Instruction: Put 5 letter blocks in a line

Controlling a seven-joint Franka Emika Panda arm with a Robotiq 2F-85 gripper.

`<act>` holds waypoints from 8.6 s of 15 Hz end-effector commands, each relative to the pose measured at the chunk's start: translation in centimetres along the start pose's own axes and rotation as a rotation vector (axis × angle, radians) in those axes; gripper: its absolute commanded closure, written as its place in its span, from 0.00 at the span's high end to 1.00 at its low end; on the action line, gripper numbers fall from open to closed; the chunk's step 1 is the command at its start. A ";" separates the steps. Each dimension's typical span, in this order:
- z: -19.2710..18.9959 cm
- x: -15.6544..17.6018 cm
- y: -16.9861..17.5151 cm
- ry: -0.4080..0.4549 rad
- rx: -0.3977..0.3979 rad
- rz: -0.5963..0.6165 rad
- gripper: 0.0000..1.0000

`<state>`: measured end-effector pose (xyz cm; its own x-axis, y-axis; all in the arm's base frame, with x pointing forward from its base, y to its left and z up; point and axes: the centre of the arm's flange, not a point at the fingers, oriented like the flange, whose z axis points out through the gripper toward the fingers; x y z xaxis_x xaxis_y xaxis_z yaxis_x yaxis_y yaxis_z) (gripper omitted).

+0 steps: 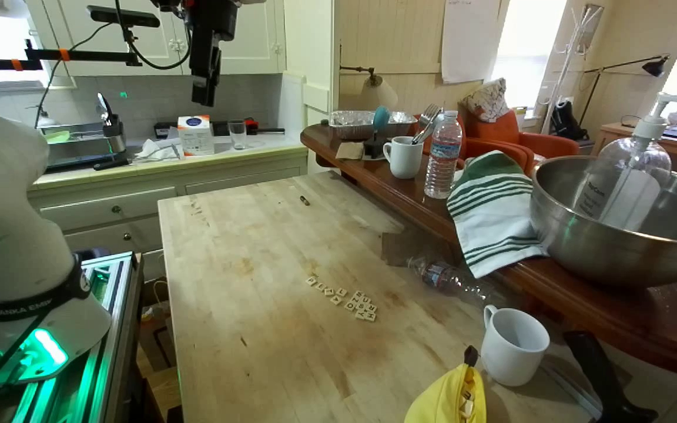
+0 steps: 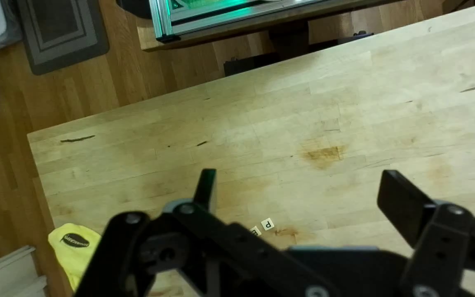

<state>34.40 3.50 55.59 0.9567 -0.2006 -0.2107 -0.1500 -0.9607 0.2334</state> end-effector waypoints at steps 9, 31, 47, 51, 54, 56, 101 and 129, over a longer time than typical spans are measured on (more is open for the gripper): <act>11.2 8.1 -0.3 0.095 0.132 -0.446 1.00; 22.7 13.3 -2.0 0.211 0.199 -0.529 1.00; 29.7 18.2 0.1 0.324 0.165 -0.537 0.06; 30.8 18.9 0.4 0.353 0.149 -0.508 0.00; 31.4 19.1 0.6 0.357 0.142 -0.500 0.00; 31.6 19.2 0.7 0.357 0.137 -0.500 0.00; 28.1 18.5 1.0 0.335 0.154 -0.440 0.00; 32.4 21.7 0.3 0.326 0.176 -0.426 0.00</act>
<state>46.80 -8.48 21.69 0.9634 0.2541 0.0854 0.2498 -0.9666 0.0582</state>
